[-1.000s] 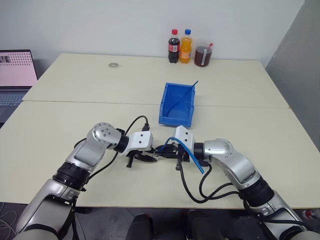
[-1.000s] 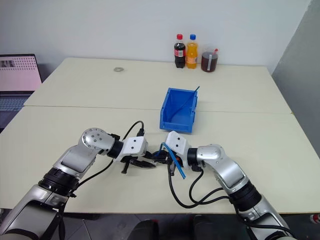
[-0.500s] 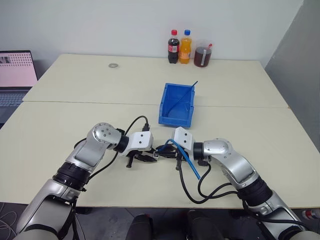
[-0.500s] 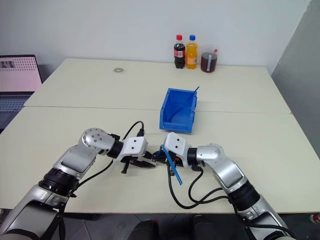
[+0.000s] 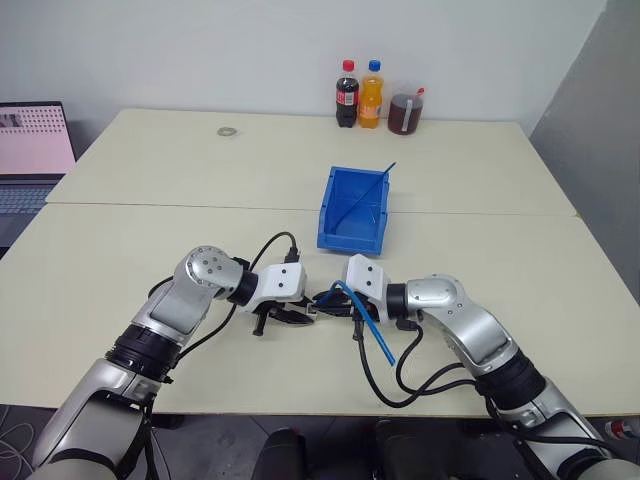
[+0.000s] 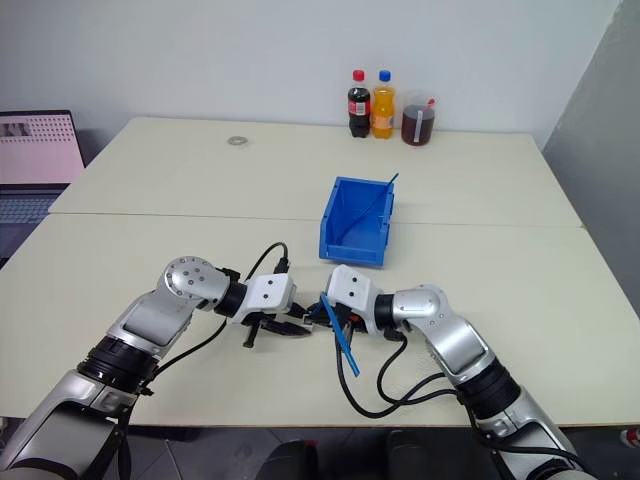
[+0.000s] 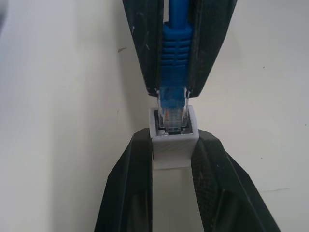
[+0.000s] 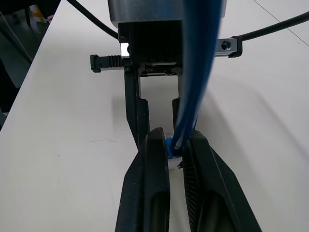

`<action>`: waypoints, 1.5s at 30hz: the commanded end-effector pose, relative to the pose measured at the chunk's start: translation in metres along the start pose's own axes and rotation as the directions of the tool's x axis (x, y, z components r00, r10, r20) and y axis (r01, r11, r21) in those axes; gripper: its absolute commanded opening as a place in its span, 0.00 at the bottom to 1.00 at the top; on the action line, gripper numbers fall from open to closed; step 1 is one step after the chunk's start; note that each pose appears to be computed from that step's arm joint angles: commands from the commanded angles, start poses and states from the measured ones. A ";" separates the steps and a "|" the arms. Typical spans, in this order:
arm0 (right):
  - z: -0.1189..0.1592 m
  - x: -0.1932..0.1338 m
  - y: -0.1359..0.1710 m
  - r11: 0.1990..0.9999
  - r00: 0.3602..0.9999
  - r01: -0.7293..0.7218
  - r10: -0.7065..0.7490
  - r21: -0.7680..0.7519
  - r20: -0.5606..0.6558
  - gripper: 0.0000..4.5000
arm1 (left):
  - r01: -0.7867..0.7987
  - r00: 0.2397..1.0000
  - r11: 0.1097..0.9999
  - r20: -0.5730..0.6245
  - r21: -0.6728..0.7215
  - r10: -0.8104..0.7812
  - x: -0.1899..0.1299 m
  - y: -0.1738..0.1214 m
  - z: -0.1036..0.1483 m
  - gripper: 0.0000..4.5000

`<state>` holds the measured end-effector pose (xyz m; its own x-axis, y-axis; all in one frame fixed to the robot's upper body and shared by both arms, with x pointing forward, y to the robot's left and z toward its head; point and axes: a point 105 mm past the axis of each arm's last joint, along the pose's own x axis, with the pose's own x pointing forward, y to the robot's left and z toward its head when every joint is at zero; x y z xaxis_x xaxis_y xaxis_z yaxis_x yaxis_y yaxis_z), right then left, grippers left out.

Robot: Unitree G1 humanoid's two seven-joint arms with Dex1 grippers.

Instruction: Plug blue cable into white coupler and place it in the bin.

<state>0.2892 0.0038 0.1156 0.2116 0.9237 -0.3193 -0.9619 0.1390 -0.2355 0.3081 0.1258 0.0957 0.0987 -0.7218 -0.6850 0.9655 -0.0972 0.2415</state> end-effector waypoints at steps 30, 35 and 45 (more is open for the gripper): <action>-0.019 0.033 0.035 0.968 0.969 -0.211 0.226 0.140 -0.102 0.02 | -0.008 1.000 1.000 -0.006 -0.022 0.007 0.010 -0.005 -0.004 0.17; -0.024 0.039 0.035 0.965 0.963 -0.212 0.233 0.154 -0.134 0.02 | -0.008 1.000 1.000 -0.005 -0.024 0.008 0.011 -0.005 -0.003 0.17; -0.012 0.029 0.017 0.985 0.987 -0.130 0.140 0.113 -0.083 0.02 | -0.053 0.999 0.998 -0.015 -0.031 0.052 0.009 -0.005 -0.009 0.17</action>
<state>0.2921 0.0242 0.1058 0.1390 0.9068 -0.3979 -0.9863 0.0906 -0.1380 0.3075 0.1308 0.0866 0.1428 -0.7160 -0.6833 0.9699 -0.0364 0.2408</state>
